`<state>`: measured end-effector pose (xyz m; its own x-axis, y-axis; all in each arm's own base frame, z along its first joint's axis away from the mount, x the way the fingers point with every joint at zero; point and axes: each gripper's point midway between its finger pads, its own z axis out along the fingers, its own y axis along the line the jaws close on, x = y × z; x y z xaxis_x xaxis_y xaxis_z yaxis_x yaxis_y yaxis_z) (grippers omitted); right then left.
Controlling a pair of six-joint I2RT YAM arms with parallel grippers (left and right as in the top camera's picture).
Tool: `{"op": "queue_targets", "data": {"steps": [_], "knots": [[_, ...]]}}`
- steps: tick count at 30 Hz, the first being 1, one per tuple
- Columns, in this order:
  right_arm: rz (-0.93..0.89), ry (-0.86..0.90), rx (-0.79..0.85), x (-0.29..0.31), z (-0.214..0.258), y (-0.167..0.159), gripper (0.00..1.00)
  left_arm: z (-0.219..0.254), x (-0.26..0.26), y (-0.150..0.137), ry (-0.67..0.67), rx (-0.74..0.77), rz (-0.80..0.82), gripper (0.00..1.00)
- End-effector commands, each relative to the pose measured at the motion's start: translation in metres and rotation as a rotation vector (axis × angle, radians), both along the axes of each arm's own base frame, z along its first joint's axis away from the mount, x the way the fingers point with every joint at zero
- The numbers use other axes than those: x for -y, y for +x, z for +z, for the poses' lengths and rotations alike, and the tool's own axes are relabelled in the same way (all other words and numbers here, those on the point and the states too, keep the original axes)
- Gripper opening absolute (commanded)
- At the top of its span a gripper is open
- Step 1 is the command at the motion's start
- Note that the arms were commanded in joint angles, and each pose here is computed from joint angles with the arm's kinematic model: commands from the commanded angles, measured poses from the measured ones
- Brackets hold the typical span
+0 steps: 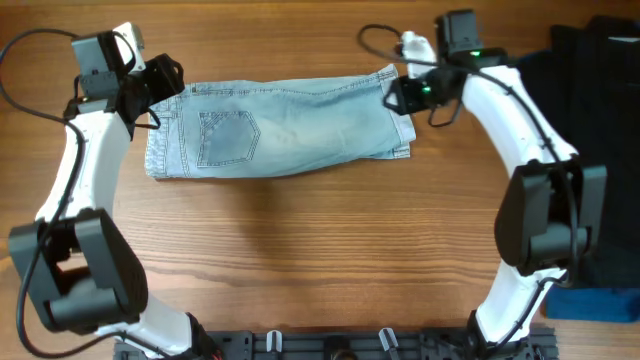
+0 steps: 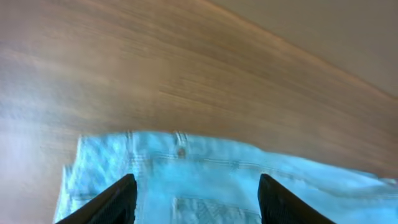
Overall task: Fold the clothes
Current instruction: 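Grasp the folded shorts' ends with both grippers and press them flat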
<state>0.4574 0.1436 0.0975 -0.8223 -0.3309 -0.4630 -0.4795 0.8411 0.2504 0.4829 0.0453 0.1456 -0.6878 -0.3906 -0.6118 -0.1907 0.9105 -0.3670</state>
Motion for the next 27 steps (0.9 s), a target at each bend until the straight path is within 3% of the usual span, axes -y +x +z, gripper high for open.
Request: {"op": "queue_targets", "data": {"steps": [1,3,6,7,9,14,25,27], "knots": [[0.218,0.106,0.193,-0.066,0.04,0.006,0.55,-0.007,0.017,-0.016,-0.06,-0.098,0.024,0.63],[0.378,0.09,0.337,-0.088,0.05,0.01,0.45,-0.014,0.022,-0.025,-0.065,-0.143,0.017,0.63],[0.514,-0.147,0.47,-0.086,0.033,0.024,0.45,-0.02,0.024,-0.033,-0.072,-0.185,0.016,0.64],[0.565,-0.235,0.496,-0.082,0.021,0.029,0.46,-0.022,0.024,-0.035,-0.073,-0.197,0.016,0.64],[0.621,-0.333,0.537,-0.075,0.005,0.041,0.64,-0.023,0.024,-0.038,-0.074,-0.208,0.016,0.65],[0.818,-0.465,0.698,-0.079,-0.005,0.062,0.6,-0.024,0.024,-0.039,-0.075,-0.213,0.016,0.67],[0.86,-0.479,0.606,-0.065,-0.071,0.066,0.59,-0.029,0.024,-0.04,-0.074,-0.229,0.019,0.69],[0.837,-0.495,0.607,-0.063,-0.075,0.071,0.46,-0.029,0.024,-0.04,-0.074,-0.23,0.019,0.71]]}}
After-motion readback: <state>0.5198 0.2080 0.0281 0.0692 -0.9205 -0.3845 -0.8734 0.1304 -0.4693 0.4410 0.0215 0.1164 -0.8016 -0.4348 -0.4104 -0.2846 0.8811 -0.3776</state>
